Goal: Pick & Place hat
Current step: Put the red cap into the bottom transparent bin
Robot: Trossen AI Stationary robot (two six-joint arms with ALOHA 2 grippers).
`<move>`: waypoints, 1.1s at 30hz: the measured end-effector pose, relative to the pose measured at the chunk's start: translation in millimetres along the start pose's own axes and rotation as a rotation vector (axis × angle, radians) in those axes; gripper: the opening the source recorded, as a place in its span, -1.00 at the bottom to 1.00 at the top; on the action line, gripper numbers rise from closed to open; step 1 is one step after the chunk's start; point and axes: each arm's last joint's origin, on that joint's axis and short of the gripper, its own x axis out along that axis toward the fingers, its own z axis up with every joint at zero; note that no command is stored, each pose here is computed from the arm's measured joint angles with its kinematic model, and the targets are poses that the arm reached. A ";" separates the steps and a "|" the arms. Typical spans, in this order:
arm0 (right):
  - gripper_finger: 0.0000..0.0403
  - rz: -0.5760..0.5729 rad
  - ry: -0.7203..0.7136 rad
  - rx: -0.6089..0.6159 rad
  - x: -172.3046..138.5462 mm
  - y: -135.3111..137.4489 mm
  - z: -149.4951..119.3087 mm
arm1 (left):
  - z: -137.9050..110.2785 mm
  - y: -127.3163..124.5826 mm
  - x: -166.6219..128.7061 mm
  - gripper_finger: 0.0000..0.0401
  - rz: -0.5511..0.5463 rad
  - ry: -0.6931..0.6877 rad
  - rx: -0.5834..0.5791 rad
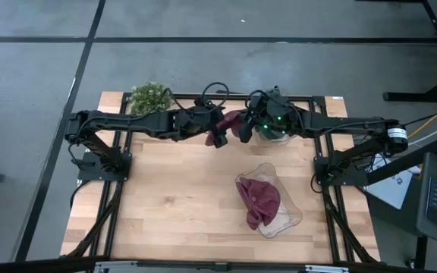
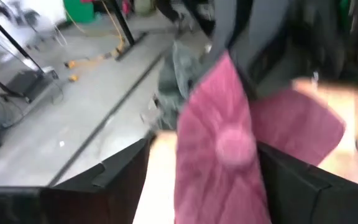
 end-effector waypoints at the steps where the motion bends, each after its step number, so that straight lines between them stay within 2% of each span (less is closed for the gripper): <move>1: -0.95 0.012 0.003 0.006 0.0 0.2 0.0 | -2.2 0.5 0.6 0.28 -0.008 0.021 0.005; 5: -0.95 0.034 0.009 0.009 0.0 1.0 -0.2 | -8.3 -1.2 3.4 0.10 -0.035 0.070 -0.003; 11: -0.95 0.047 0.012 0.012 0.0 1.3 -0.3 | -8.5 0.1 3.4 -0.17 0.010 0.070 0.039; 15: -0.95 0.069 0.019 0.043 -0.1 2.0 -0.5 | -10.0 1.3 3.1 -0.43 0.060 0.087 0.120; 21: -0.95 0.160 0.029 0.093 -0.4 4.9 0.7 | -9.2 3.7 2.8 -0.91 0.148 0.085 0.128; 27: -0.85 0.274 0.054 0.113 -1.0 7.9 1.1 | -5.6 -0.1 -4.8 -0.98 0.259 0.070 0.177; 33: -0.61 0.413 0.082 0.116 -2.7 12.5 1.6 | 6.6 2.5 -22.4 -0.98 0.370 0.023 0.257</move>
